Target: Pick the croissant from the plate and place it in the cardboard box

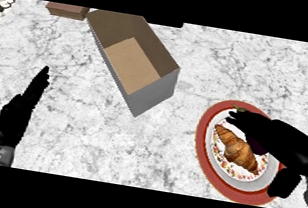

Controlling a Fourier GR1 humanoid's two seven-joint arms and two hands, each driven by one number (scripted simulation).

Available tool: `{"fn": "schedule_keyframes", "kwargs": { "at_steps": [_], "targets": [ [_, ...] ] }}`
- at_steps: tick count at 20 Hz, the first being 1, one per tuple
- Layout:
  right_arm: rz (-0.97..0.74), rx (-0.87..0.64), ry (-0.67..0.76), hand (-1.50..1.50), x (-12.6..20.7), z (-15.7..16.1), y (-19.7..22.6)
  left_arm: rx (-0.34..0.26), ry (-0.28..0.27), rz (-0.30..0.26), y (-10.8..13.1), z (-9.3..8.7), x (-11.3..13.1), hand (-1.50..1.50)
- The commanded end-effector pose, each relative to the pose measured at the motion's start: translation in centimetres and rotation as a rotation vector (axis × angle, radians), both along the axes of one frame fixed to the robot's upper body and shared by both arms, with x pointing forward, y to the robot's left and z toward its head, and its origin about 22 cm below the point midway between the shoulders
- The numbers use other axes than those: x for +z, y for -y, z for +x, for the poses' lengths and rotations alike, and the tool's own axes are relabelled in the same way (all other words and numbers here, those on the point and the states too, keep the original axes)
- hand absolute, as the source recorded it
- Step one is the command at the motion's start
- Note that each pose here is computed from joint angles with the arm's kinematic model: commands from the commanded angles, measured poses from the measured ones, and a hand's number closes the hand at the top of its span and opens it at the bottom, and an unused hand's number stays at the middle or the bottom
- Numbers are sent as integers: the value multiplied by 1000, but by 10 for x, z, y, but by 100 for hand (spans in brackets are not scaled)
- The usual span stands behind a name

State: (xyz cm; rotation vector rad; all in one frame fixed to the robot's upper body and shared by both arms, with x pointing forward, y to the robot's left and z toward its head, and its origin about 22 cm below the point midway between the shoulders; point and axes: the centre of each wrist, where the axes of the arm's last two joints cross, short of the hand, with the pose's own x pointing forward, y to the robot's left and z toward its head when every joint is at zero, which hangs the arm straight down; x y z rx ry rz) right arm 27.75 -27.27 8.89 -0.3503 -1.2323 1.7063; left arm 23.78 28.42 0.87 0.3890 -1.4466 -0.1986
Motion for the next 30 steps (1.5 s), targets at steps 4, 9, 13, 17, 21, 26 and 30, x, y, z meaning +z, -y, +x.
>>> {"fn": "schedule_keyframes", "kwargs": {
  "at_steps": [4,9,13,17,21,26,30],
  "targets": [
    [-48,-16,-19,-150,-25,13,-9,-14,-16,-3,-5,7,3,0],
    [-16,-10,1,-150,-31,3,1,7,0,-1,-4,17,21,0],
    [-25,-21,10,-150,-25,11,11,2,8,9,-8,-1,10,0],
    [-10,-32,-8,-150,-50,2,-2,-5,0,-18,1,-5,3,0],
    [-7,-28,0,-150,-48,6,-11,-7,2,-8,-2,2,11,0],
    [0,-30,-10,-150,-55,-4,-5,-10,3,-7,-5,5,-10,0],
    [-32,-18,-11,-150,-66,18,-2,-3,-9,-15,1,0,11,0]
  ]
}}
